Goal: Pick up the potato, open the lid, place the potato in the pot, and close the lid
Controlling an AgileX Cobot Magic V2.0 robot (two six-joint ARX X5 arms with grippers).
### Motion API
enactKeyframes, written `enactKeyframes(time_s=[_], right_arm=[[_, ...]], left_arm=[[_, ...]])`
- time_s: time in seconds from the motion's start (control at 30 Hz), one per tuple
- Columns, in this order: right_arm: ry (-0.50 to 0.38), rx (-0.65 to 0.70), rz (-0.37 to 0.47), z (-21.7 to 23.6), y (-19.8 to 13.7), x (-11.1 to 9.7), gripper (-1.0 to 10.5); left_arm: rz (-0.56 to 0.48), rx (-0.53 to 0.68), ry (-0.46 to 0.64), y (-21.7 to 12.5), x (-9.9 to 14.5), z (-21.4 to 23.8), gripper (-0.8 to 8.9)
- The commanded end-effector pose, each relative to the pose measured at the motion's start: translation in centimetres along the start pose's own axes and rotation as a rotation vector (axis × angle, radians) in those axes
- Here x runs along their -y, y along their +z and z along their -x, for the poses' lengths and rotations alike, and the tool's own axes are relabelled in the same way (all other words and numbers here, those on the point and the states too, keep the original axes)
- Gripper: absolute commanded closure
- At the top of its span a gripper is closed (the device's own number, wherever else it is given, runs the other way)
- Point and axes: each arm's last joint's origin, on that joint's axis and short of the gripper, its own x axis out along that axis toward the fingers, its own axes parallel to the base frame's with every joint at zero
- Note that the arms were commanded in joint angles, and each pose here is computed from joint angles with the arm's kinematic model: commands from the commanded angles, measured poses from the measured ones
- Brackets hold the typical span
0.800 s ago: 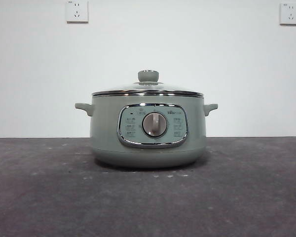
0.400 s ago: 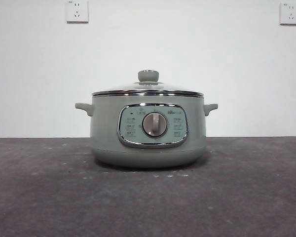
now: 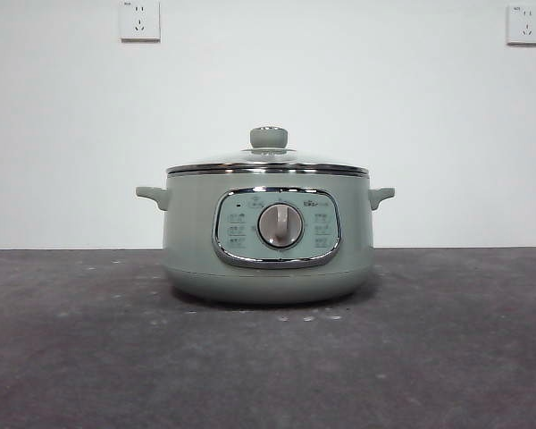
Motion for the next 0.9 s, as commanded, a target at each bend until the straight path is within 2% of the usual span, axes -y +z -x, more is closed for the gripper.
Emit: enactKeyframes(time_s=[0.03, 0.33, 0.4, 0.47, 0.67, 0.9], right_arm=[[-0.001, -0.032, -0.01, -0.2, -0.3, 0.0, 9.5], [-0.001, -0.032, -0.009, -0.2, -0.3, 0.0, 9.5], [-0.032, -0.03, 0.037, -0.2, -0.3, 0.1, 9.5], [-0.079, -0.015, 0.019, -0.1, -0.3, 0.2, 9.5], [-0.157, 0.193, -0.048, -1.2, -1.5, 0.6, 9.5], [-0.318, 0.391, -0.076, -7.2, -7.3, 1.8, 9.5]], left_arm=[[0.01, -0.006, 0.002, -0.3, 0.0, -0.1, 8.17], [0.01, -0.006, 0.002, -0.3, 0.0, -0.1, 8.17], [0.01, -0.006, 0.002, -0.3, 0.0, -0.1, 8.17], [0.01, -0.006, 0.002, -0.3, 0.0, -0.1, 8.17], [0.01, -0.006, 0.002, -0.3, 0.0, -0.1, 8.17], [0.01, -0.006, 0.002, -0.3, 0.0, -0.1, 8.17]])
